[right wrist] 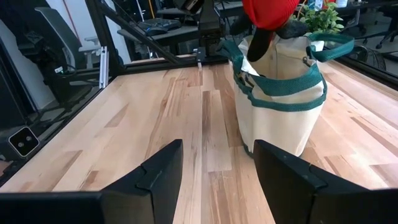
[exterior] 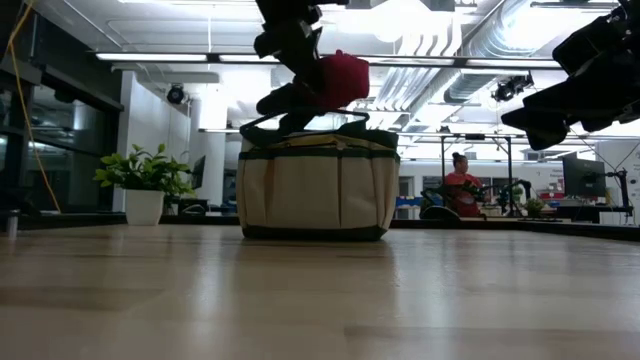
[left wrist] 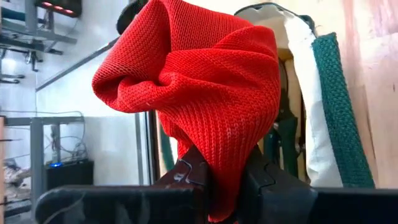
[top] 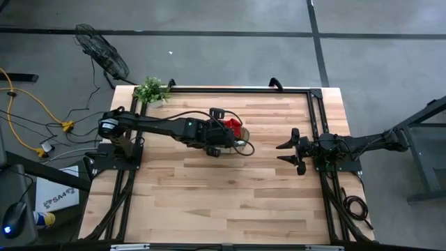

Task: Pick & Place Garden tools in Gardening bag
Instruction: Put the red gloves into the gardening bag

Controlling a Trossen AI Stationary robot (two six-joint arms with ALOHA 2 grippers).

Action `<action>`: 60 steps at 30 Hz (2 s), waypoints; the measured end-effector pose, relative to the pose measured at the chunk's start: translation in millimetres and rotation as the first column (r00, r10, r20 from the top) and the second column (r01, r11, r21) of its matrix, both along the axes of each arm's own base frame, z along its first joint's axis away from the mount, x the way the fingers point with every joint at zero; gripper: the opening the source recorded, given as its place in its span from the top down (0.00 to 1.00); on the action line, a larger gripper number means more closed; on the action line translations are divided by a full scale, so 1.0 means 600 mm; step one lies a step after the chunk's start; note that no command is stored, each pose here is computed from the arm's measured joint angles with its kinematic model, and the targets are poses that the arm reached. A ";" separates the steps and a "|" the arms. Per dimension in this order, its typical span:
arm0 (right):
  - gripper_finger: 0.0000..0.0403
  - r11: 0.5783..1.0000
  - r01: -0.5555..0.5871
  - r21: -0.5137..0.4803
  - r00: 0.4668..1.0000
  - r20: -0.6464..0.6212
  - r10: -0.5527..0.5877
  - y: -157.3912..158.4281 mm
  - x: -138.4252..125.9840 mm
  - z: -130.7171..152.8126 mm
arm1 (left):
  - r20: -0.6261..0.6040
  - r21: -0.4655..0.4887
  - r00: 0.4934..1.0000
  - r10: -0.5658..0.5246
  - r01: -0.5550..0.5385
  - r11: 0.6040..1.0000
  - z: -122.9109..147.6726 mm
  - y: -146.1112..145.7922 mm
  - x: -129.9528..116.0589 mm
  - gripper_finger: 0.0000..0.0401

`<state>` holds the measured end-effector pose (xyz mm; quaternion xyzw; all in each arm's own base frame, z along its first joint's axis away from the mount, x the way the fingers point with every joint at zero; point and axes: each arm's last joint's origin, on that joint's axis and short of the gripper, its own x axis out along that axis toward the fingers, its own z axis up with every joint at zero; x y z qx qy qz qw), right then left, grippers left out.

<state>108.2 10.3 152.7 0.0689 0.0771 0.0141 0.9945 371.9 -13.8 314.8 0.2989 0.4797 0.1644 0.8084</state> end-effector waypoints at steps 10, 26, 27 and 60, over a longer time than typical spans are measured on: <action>0.53 1.000 0.000 0.000 1.000 -0.003 0.000 0.000 0.000 0.000 | -0.103 -0.070 0.995 -0.006 -0.001 0.998 -0.035 0.017 0.010 0.93; 0.53 1.000 0.000 -0.001 1.000 -0.006 0.000 0.000 0.001 -0.001 | -0.184 -0.231 0.979 -0.082 0.038 0.972 -0.070 0.033 0.022 0.93; 0.53 1.000 0.000 -0.001 1.000 -0.006 0.000 0.000 0.001 -0.001 | -0.184 -0.240 0.979 -0.090 0.044 0.970 -0.071 0.033 0.024 0.93; 0.53 1.000 0.000 0.000 1.000 -0.006 0.000 0.000 0.001 -0.001 | -0.195 -0.101 0.981 -0.009 -0.010 0.995 -0.064 0.041 0.023 0.44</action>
